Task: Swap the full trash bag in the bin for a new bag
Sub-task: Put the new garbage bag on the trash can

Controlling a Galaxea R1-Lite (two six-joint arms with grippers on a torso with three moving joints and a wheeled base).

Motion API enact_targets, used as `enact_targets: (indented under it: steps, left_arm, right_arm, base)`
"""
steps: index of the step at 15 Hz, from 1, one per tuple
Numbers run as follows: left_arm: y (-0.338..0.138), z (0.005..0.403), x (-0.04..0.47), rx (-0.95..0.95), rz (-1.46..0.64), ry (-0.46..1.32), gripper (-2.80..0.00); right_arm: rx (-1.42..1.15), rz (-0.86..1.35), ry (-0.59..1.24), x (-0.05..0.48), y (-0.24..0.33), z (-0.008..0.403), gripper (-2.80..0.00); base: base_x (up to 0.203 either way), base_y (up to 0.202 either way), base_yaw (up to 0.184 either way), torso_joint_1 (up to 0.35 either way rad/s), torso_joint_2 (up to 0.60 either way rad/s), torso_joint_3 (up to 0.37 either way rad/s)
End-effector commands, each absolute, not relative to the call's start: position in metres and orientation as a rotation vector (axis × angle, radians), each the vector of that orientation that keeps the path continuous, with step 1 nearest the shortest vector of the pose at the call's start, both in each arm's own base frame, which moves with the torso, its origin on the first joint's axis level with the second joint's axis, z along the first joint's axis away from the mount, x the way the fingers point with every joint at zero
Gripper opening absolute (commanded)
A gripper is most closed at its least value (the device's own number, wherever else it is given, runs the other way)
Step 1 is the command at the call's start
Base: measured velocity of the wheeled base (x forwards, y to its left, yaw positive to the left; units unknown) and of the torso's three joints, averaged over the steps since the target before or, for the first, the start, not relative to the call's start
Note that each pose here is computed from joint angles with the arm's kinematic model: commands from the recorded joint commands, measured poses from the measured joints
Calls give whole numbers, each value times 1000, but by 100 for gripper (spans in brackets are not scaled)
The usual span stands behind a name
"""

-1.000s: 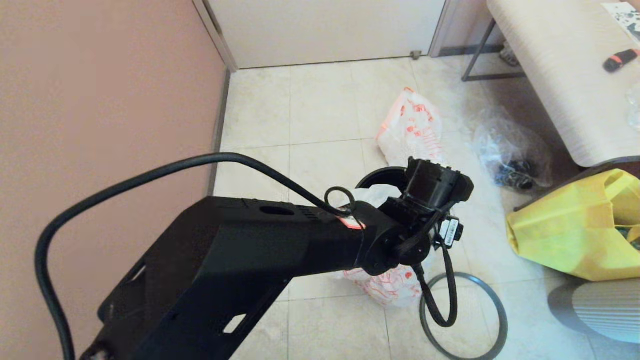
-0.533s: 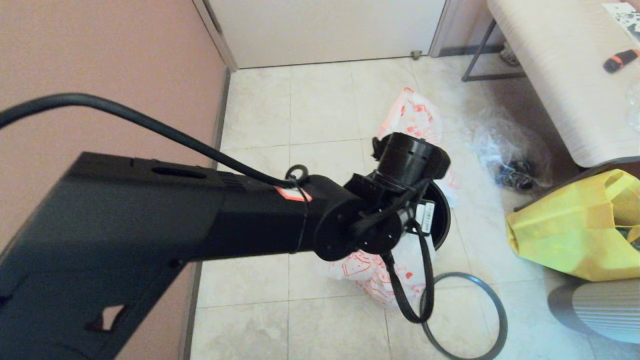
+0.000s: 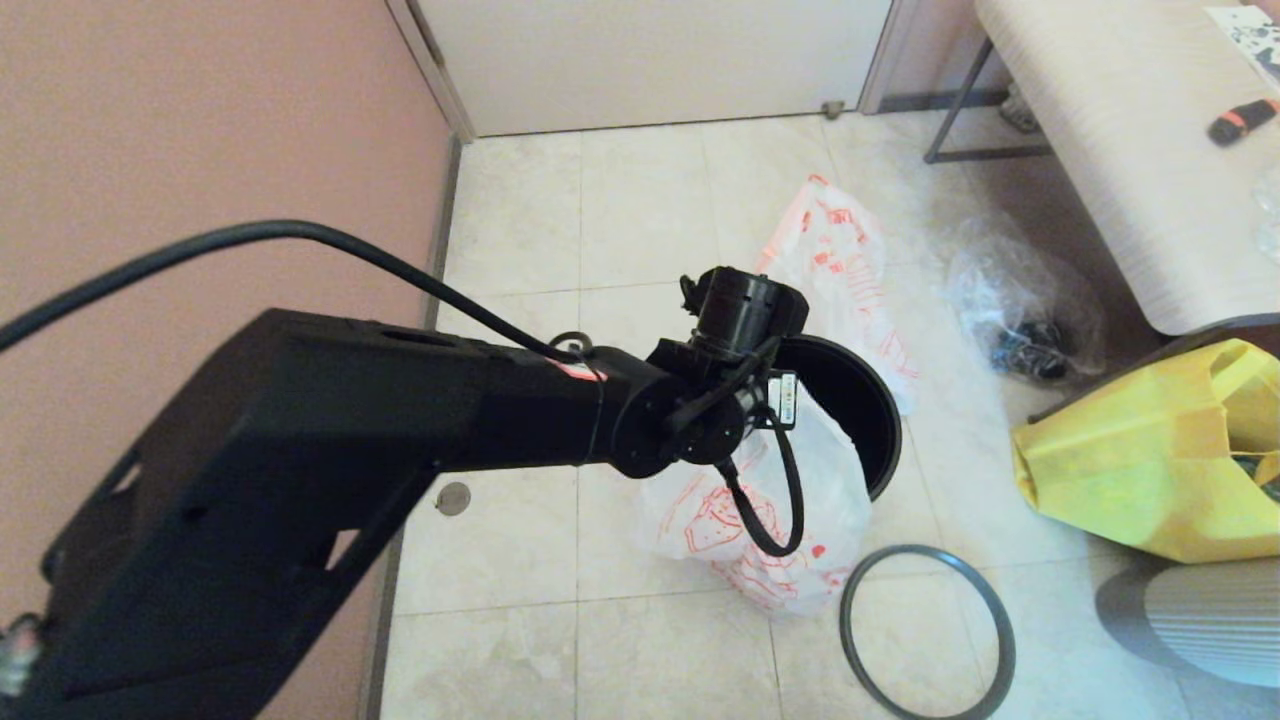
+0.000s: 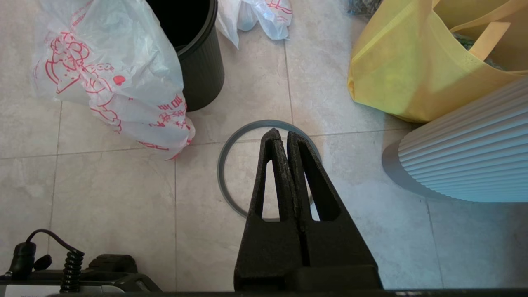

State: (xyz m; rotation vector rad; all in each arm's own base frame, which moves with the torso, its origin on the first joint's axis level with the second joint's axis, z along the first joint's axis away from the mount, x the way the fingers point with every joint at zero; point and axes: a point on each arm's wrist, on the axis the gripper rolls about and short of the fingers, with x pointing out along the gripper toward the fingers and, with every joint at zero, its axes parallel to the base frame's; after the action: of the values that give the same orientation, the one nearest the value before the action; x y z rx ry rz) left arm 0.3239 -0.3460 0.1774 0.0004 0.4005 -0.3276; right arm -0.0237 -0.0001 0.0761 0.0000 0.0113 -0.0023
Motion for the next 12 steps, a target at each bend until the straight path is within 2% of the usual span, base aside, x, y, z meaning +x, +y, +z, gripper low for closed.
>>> enact_targets:
  steps: [1, 2, 4, 6, 7, 10, 12]
  left_arm:
    - [-366, 122, 350, 59, -318, 433, -280]
    - [-372, 101, 359, 106, -331, 422, -280]
    - [-379, 63, 384, 131, -366, 282, -280]
    - [-374, 14, 405, 236, -369, 197, -280]
    - [-371, 3, 410, 270, -360, 154, -280]
    - [-372, 13, 410, 275, -359, 128, -280]
    - [-376, 33, 405, 255, -365, 95, -280]
  right_arm:
    - [0, -1, 12, -24, 0, 76, -280]
    - [-1, -1, 12, -24, 0, 76, -280]
    - [-1, -1, 12, -24, 0, 76, -280]
    - [-2, -1, 12, -24, 0, 76, -280]
    - [-1, 0, 12, -24, 0, 76, -280]
    - [-1, -1, 12, -24, 0, 76, -280]
    - [-2, -2, 12, -24, 0, 76, -280]
  base:
    - [0, 0, 0, 0, 0, 0]
    - [0, 0, 0, 0, 0, 0]
    - [0, 0, 0, 0, 0, 0]
    - [0, 0, 0, 0, 0, 0]
    - [0, 0, 0, 0, 0, 0]
    - [0, 0, 0, 0, 0, 0]
    - [0, 0, 0, 0, 0, 0]
